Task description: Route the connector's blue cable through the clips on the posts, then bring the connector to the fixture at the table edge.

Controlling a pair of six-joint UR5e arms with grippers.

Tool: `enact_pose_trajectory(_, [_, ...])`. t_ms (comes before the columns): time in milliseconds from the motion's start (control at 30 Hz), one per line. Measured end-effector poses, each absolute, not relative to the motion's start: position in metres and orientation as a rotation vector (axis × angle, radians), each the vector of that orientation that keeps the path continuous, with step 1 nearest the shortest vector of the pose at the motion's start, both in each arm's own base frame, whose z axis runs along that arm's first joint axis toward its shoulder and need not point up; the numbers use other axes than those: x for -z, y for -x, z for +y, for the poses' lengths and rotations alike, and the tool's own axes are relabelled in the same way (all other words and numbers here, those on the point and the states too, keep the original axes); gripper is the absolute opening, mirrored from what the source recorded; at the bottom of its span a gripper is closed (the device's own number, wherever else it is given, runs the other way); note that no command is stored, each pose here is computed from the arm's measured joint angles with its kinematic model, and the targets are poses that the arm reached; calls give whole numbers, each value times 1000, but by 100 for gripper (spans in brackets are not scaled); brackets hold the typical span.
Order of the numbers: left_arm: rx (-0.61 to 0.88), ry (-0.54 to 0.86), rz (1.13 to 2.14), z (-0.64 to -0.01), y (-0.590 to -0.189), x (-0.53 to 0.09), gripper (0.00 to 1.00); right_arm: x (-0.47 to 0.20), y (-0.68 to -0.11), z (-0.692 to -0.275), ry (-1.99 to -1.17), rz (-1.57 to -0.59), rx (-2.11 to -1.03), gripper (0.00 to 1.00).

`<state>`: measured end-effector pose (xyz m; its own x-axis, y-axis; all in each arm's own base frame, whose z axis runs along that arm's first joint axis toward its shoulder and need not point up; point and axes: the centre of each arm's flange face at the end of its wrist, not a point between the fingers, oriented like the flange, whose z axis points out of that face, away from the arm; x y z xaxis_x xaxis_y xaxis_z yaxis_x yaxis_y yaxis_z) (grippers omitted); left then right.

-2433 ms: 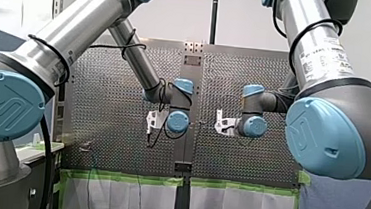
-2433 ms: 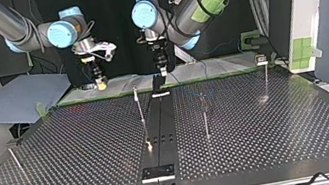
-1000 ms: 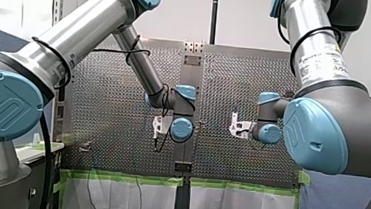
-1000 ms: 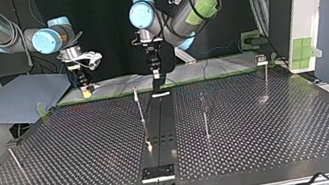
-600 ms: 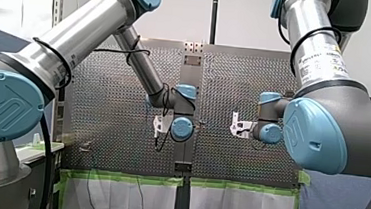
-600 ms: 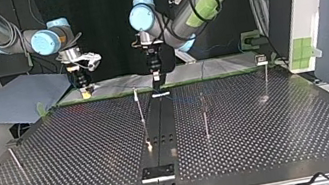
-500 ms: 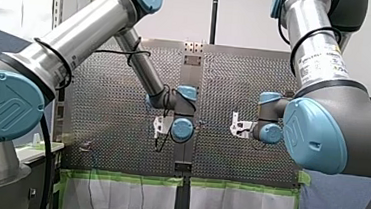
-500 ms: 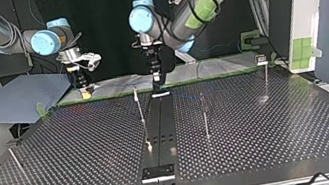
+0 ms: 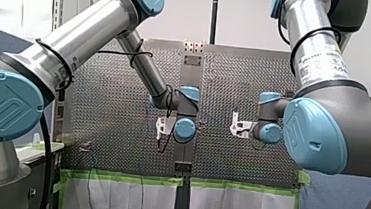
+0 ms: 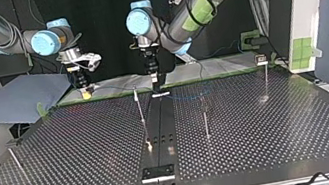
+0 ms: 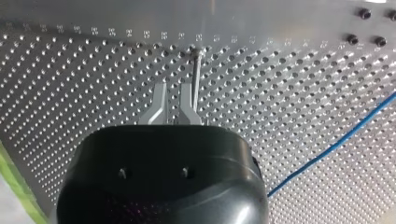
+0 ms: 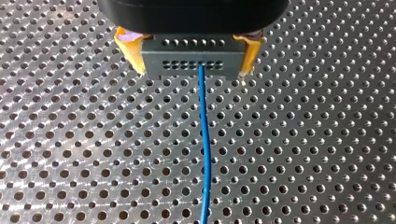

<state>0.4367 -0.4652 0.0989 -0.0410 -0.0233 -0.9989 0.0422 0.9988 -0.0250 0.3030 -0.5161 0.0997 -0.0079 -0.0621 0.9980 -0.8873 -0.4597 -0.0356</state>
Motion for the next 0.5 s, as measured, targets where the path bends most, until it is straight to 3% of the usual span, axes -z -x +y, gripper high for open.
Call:
enact_pose_trajectory(133, [39, -14, 1620, -467, -427, -96, 37, -99, -305, -515, -1597, -997, -1545, 0])
enact_pose_trajectory(200, [29, -10, 1624, -468, -422, -95, 62, -100, -306, -515, -1598, -993, -1545, 0])
enact_pose_trajectory(233, [25, -9, 1625, -468, -421, -94, 62, -100, -306, -515, -1598, -991, -1545, 0])
enact_pose_trajectory(267, [22, -8, 1626, -468, -419, -94, 73, -101, -306, -516, -1597, -990, -1545, 0])
enact_pose_trajectory(300, [19, -9, 1626, -469, -418, -94, 94, -101, -306, -516, -1597, -988, -1544, 0])
enact_pose_trajectory(333, [18, -10, 1627, -469, -417, -94, 94, -102, -307, -517, -1598, -986, -1545, 0])
enact_pose_trajectory(367, [16, -13, 1627, -469, -416, -95, 100, -102, -307, -517, -1598, -985, -1546, 0])
enact_pose_trajectory(500, [8, -32, 1625, -473, -411, -98, 100, -104, -310, -516, -1610, -972, -1555, 0])
